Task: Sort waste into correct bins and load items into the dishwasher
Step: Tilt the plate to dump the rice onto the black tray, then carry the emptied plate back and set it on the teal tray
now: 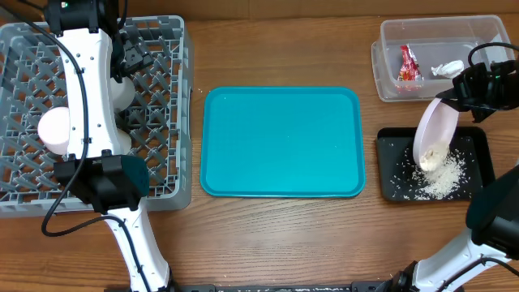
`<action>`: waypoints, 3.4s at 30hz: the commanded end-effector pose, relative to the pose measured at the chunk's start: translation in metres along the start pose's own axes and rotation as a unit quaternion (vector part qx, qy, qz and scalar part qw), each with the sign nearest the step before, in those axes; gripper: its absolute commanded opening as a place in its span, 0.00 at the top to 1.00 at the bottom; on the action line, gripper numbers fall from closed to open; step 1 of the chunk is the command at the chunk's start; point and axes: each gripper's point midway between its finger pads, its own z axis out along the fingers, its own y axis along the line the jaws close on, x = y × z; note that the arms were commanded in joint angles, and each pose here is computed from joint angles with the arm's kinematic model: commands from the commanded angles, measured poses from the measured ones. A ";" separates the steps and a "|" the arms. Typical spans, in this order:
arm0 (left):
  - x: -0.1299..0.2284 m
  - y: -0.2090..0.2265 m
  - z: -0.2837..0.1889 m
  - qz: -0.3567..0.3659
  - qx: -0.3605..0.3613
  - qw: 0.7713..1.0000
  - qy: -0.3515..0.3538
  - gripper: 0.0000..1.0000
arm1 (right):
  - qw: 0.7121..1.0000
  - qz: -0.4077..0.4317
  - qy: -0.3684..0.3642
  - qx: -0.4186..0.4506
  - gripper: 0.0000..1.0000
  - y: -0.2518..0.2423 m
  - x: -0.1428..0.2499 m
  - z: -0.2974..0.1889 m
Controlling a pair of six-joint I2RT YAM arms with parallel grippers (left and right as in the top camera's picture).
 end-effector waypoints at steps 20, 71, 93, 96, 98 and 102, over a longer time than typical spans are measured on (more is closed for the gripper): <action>-0.001 0.001 -0.001 0.001 -0.007 1.000 -0.007 0.00 | 0.983 -0.094 0.040 -0.152 0.96 0.027 0.016 -0.048; -0.001 0.001 -0.001 0.001 -0.007 1.000 -0.007 0.00 | 0.979 -0.077 0.077 -0.173 0.96 0.007 0.029 -0.064; -0.001 0.000 -0.001 0.002 -0.007 1.000 -0.007 0.00 | 0.962 -0.197 0.071 -0.177 0.96 0.005 0.037 -0.062; -0.001 0.000 -0.001 0.002 -0.007 1.000 -0.007 0.00 | 0.964 -0.167 0.092 -0.185 0.96 0.008 0.046 -0.063; -0.001 0.000 -0.001 0.002 -0.007 1.000 -0.007 0.00 | 0.958 -0.167 0.098 -0.212 0.96 0.018 0.054 -0.067; -0.001 0.000 -0.001 0.002 -0.007 1.000 -0.007 0.00 | 0.946 -0.199 0.126 -0.224 0.96 0.042 0.081 -0.059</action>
